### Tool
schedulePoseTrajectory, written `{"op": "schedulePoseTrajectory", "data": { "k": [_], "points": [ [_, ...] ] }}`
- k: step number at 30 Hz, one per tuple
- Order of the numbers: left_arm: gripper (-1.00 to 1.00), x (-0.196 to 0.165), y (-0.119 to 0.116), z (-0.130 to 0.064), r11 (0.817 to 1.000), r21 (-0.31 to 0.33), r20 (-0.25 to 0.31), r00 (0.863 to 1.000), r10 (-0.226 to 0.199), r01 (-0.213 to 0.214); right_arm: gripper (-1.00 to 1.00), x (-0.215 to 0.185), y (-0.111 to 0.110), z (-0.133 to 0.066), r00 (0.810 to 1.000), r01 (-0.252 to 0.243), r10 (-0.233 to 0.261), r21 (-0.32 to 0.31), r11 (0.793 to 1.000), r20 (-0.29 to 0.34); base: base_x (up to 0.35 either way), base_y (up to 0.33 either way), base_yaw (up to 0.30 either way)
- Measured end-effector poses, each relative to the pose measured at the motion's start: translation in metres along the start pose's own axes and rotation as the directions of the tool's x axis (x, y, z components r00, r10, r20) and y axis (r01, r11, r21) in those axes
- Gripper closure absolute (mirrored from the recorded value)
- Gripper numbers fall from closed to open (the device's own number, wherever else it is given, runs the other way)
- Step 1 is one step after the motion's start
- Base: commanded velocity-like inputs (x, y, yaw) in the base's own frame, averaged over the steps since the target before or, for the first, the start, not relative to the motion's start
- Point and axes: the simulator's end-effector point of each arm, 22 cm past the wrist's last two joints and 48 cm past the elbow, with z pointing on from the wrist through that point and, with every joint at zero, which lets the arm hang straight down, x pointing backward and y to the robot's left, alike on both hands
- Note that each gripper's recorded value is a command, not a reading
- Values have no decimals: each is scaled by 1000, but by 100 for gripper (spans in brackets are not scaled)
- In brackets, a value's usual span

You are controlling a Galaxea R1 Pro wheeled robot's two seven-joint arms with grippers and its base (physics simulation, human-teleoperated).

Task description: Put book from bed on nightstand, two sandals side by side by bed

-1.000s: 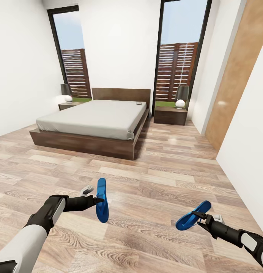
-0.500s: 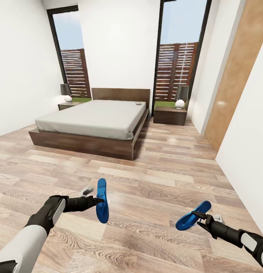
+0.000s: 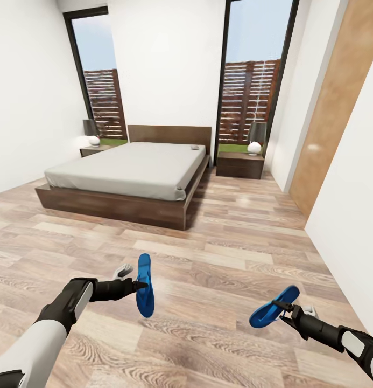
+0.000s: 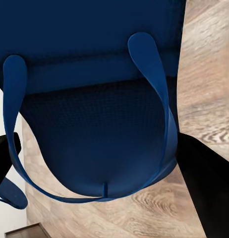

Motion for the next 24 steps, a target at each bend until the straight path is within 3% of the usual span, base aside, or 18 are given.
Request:
{"op": "schedulePoseTrajectory", "data": {
  "k": [24],
  "points": [
    [100, 0, 0, 0, 1000, 0, 0, 1000, 0, 0, 100, 0, 0, 0, 1000, 5, -5, 3, 1000, -3, 137, -99, 0]
  ]
}}
